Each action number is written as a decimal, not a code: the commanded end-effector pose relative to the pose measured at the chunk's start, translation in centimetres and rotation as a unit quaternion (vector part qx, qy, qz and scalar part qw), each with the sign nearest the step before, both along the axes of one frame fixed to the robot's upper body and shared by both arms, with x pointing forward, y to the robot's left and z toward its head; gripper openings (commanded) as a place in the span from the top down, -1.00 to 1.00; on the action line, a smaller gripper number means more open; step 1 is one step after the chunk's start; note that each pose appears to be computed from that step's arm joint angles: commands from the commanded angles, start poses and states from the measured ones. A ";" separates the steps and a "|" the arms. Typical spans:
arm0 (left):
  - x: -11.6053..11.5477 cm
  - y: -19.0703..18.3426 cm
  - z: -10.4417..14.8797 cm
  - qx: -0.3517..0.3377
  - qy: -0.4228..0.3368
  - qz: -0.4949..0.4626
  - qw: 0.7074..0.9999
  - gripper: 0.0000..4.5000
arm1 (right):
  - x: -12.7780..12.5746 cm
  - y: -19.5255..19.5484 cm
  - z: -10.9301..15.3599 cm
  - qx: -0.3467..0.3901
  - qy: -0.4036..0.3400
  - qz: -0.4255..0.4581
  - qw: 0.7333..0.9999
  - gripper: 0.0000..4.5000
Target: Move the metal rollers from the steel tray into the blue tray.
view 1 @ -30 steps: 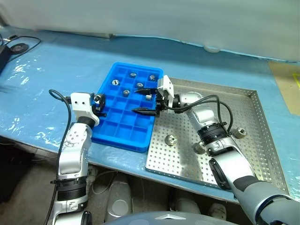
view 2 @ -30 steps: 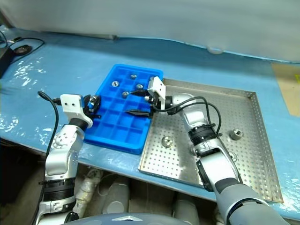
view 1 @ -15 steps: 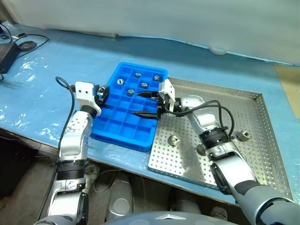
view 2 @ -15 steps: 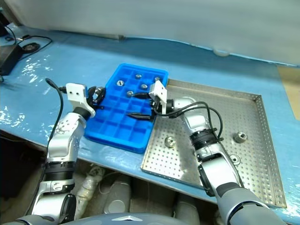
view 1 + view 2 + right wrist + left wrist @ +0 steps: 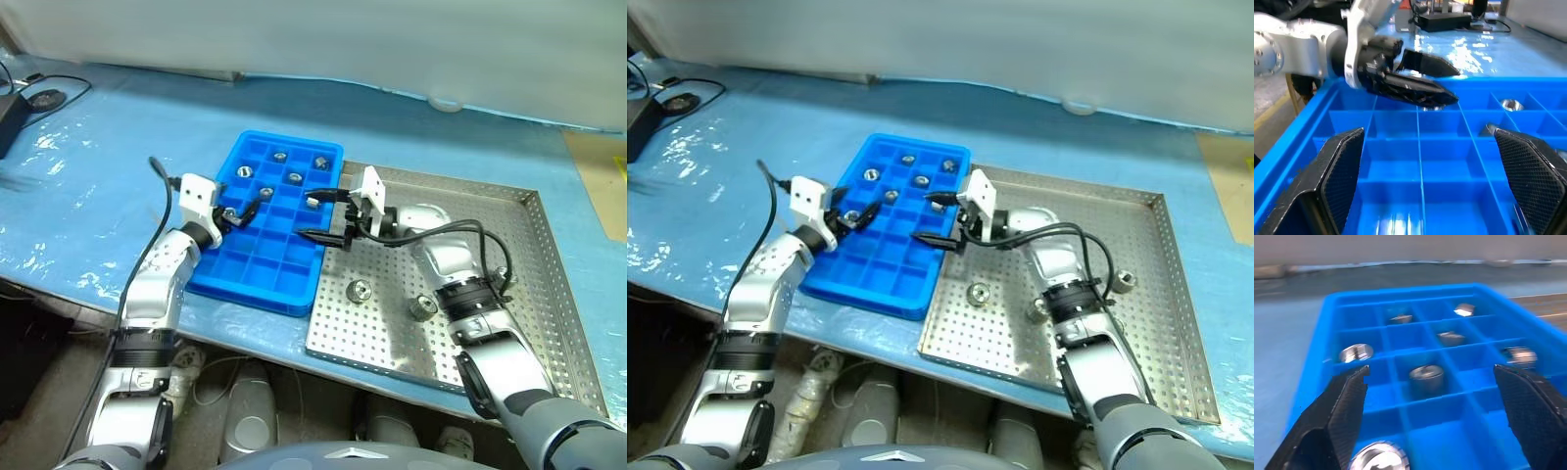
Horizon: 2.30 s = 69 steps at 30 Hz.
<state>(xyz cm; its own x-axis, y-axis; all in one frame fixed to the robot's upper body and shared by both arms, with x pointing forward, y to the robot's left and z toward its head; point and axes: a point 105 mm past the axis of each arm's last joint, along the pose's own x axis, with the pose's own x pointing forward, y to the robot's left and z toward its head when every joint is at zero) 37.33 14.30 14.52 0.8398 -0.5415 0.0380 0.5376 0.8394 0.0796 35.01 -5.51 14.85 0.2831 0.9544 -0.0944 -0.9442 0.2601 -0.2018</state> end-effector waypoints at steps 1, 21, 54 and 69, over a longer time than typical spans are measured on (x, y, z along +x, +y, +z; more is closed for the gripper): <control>-1.1 -3.8 2.1 0.008 -0.020 -0.139 0.990 -0.92 | -0.2 -2.3 1.4 0.010 -0.021 -0.039 0.999 -1.00; -5.7 -13.0 -3.1 0.284 0.066 -0.577 0.763 -0.92 | -5.1 -12.2 -2.0 -0.089 -0.009 -0.245 0.965 -1.00; -0.7 -7.2 2.9 0.035 -0.042 -0.162 0.985 0.25 | -2.5 -4.4 1.5 0.005 0.007 -0.041 0.999 -1.00; -7.6 2.0 0.3 -0.008 -0.029 0.145 0.989 0.25 | -0.1 3.1 1.7 0.008 -0.002 0.121 0.993 -1.00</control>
<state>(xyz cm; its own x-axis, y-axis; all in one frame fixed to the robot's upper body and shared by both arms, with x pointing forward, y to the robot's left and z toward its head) 30.58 15.82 12.92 0.9473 -0.3189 0.0319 0.3166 0.9466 0.0609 34.82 -2.66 15.51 0.0660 0.9933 -0.0953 -0.9869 0.0508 -0.1533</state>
